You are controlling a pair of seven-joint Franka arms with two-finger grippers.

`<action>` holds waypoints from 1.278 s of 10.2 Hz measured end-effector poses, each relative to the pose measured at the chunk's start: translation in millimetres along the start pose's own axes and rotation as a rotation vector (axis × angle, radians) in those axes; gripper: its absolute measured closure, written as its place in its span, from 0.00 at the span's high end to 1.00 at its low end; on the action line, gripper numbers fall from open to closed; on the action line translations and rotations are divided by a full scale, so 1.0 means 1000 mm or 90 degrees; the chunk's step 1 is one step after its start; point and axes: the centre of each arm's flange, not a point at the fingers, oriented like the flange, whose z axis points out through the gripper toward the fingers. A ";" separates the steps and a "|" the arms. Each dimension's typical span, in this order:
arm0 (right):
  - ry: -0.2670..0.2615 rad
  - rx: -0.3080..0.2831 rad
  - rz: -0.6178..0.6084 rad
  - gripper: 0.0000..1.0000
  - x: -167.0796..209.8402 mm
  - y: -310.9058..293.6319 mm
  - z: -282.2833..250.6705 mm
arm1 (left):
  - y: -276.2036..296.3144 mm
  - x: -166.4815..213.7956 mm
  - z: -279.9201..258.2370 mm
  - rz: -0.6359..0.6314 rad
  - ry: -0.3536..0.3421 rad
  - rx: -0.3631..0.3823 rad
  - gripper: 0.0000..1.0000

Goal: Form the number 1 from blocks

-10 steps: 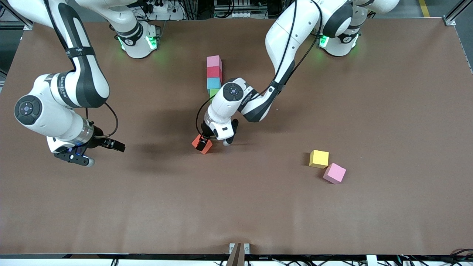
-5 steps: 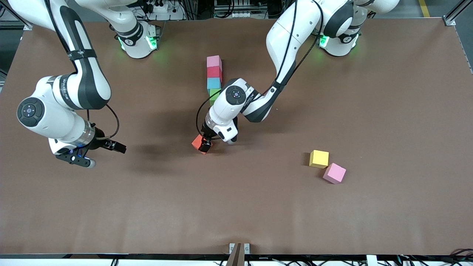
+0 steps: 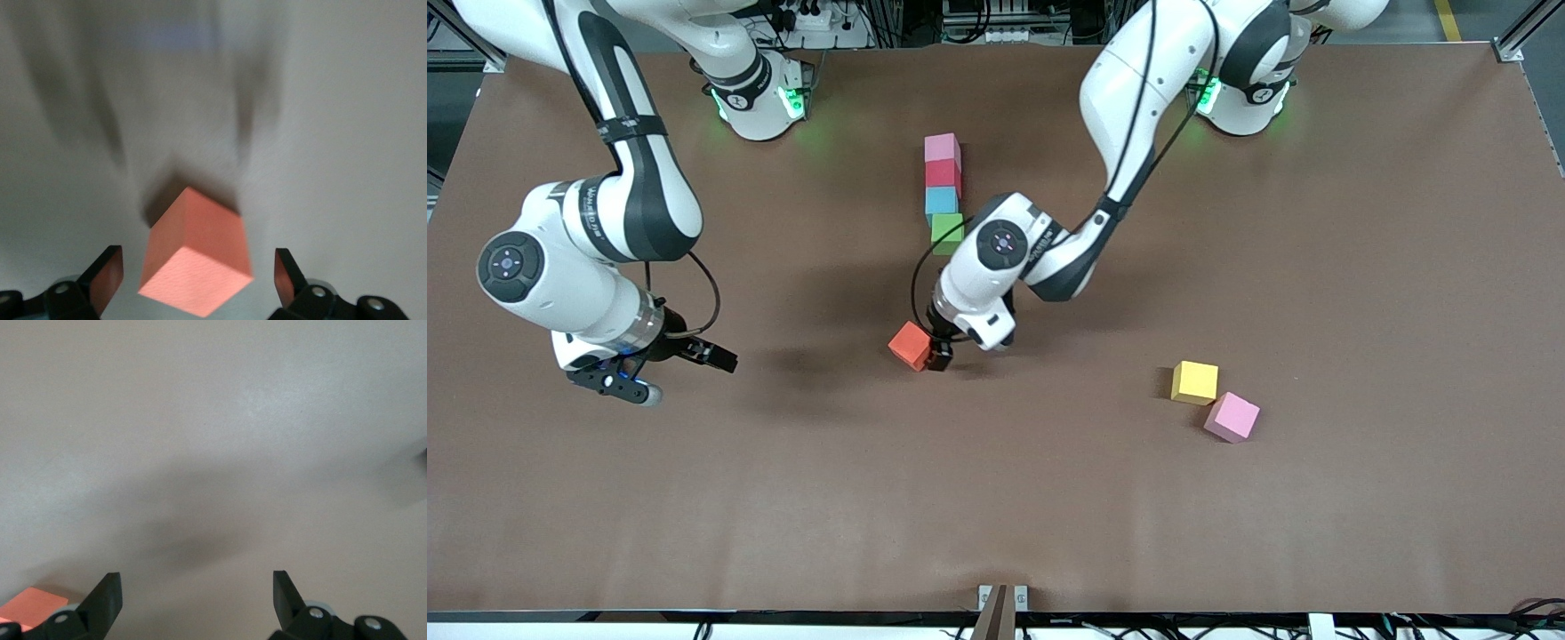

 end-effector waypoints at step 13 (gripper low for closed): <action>0.000 -0.007 0.305 1.00 -0.151 -0.218 0.123 | 0.091 0.227 -0.135 0.061 0.196 0.108 1.00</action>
